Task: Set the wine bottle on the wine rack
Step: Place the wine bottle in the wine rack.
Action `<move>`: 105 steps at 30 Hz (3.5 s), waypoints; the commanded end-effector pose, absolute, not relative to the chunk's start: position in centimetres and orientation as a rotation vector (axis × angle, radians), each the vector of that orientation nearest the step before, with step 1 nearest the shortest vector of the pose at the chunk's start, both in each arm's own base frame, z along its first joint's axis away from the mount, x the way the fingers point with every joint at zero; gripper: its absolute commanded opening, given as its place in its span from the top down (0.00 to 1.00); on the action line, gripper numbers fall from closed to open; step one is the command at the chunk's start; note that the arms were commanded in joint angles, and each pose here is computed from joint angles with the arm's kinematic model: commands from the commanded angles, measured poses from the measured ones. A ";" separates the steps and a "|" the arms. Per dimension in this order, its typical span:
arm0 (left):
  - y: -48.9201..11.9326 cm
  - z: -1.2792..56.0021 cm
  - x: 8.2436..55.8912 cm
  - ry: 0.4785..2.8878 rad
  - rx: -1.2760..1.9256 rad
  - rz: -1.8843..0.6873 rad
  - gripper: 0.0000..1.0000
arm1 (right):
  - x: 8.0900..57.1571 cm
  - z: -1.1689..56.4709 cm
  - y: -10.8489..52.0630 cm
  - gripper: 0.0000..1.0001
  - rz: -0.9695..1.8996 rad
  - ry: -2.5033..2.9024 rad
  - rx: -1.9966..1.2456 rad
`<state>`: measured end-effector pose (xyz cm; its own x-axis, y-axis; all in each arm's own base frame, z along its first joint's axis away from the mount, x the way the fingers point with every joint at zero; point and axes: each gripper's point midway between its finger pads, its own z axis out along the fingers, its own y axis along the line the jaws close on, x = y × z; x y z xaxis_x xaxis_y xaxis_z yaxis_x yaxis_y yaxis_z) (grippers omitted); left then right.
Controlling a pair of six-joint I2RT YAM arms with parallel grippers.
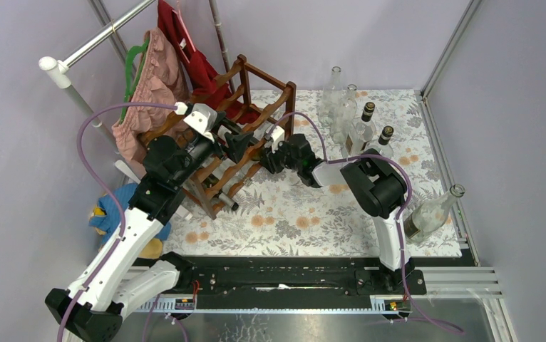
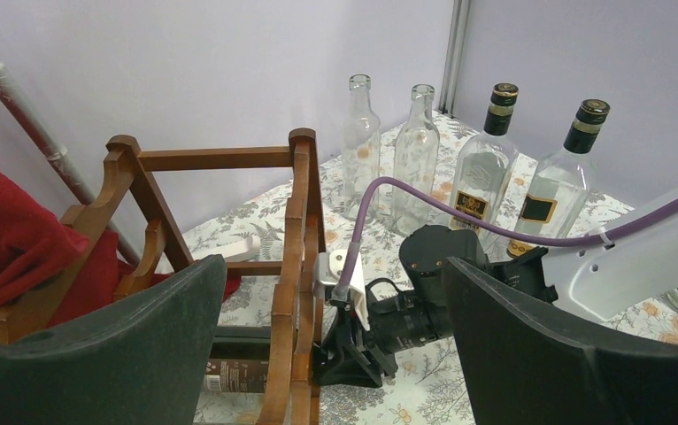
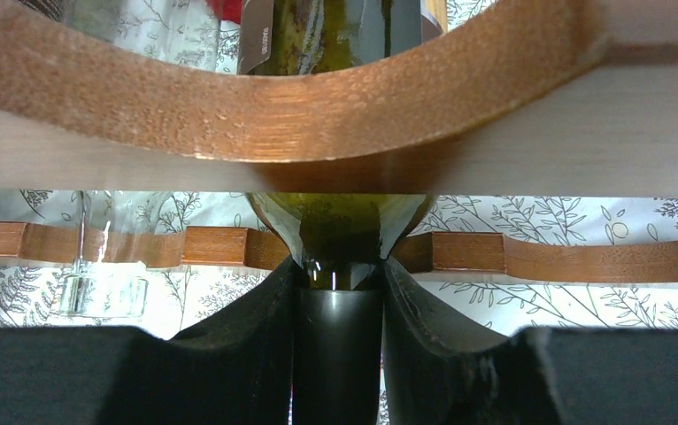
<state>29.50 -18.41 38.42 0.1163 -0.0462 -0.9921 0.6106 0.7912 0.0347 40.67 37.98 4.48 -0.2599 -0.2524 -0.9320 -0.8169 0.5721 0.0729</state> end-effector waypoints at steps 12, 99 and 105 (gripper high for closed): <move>-18.2 39.8 29.3 1.318 0.484 -0.517 0.01 | 43.6 13.8 41.8 1.00 0.714 1.514 -0.876; -18.4 40.6 28.2 1.285 0.491 -0.564 0.01 | 39.6 5.7 36.6 0.82 0.630 1.811 -1.050; -18.4 40.6 28.2 1.282 0.491 -0.562 0.01 | 40.5 6.4 37.6 0.88 0.659 1.802 -1.020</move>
